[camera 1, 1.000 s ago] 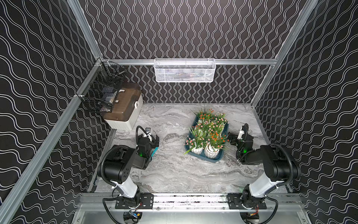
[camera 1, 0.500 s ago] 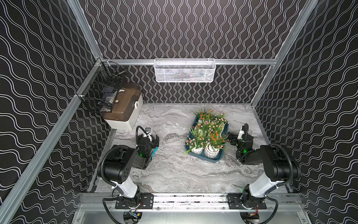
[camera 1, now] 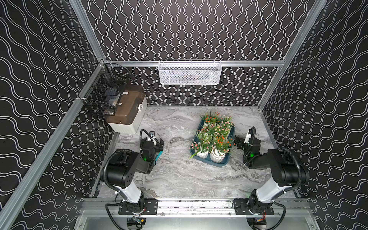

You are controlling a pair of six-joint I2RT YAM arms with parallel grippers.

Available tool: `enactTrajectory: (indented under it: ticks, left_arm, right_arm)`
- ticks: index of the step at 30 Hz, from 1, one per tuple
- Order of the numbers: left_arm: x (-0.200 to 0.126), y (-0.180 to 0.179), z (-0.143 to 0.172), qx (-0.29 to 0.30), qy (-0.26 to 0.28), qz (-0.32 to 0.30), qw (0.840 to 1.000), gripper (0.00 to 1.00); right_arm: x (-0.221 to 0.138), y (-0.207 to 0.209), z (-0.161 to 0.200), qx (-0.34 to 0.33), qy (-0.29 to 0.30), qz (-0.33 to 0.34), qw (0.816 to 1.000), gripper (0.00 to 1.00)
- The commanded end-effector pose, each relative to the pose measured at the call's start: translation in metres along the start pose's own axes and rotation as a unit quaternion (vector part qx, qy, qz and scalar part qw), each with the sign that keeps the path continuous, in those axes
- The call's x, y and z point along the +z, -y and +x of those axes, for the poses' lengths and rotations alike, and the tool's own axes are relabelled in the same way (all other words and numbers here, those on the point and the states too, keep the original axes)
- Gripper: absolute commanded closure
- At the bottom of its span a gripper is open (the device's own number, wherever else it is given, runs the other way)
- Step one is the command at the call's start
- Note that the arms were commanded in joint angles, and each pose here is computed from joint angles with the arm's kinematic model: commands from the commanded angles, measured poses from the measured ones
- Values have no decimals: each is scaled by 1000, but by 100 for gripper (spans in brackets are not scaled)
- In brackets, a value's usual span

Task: Put the potted gypsophila into the storage box
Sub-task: Reset both arms

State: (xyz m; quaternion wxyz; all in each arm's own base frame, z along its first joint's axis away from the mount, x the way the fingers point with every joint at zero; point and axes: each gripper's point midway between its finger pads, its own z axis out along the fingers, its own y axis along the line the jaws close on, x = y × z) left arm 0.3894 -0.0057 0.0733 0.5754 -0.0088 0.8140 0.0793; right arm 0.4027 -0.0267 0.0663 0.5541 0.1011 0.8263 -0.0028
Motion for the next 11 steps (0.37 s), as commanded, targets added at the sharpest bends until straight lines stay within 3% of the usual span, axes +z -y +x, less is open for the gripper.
enactTrajectory:
  ticks: [1,11]
  left_arm:
    - [1,-2,-10,-4,18,-6,1000,1]
    - [1,-2,-10,-5,18,-5,1000,1]
  right_arm:
    - [0,-2,-6,-2,10,-3,1000,0]
    - [0,-2,-6,-2,11,-3,1000,0]
